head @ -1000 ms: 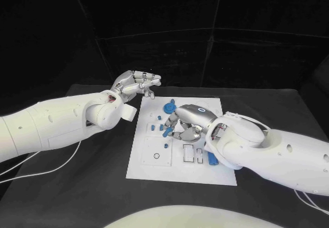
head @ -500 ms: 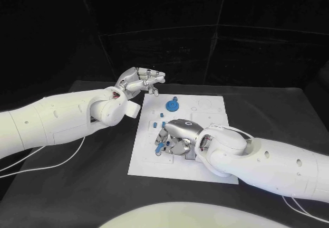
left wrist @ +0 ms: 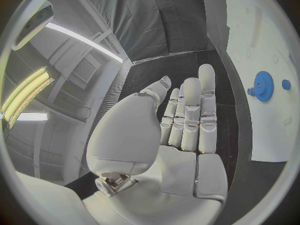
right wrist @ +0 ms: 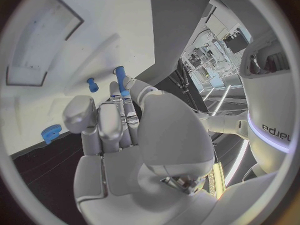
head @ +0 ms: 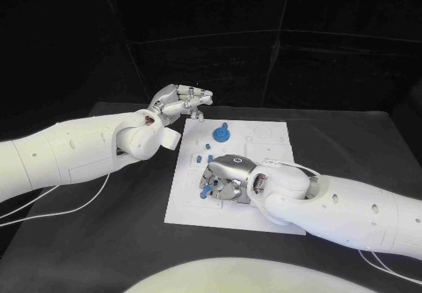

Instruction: Assemble the parts on the task board

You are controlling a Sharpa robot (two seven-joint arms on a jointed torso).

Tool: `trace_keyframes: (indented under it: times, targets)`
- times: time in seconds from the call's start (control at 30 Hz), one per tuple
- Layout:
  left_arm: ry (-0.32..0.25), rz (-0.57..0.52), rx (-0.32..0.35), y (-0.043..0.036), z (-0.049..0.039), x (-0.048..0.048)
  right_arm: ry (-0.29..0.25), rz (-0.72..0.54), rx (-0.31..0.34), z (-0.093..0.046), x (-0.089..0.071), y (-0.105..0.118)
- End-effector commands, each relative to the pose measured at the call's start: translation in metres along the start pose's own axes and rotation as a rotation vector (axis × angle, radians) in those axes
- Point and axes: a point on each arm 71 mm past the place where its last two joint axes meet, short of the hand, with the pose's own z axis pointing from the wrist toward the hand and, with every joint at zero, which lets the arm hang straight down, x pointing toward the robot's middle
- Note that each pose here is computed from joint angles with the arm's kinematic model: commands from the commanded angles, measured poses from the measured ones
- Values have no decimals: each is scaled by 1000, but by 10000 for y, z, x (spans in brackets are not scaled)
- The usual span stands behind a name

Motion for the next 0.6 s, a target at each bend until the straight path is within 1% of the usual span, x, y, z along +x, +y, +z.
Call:
trace_keyframes:
  times: [0.03,0.33,0.6]
  targets:
    - [8,-7,10,-16,7,8,16,-51,15,9,9,-1]
    - [7,-7,9,-15,5,1,22,-89,32,15,13,4]
    - [8,-7,8,-14,6,2,41,-113,25,61,30,71]
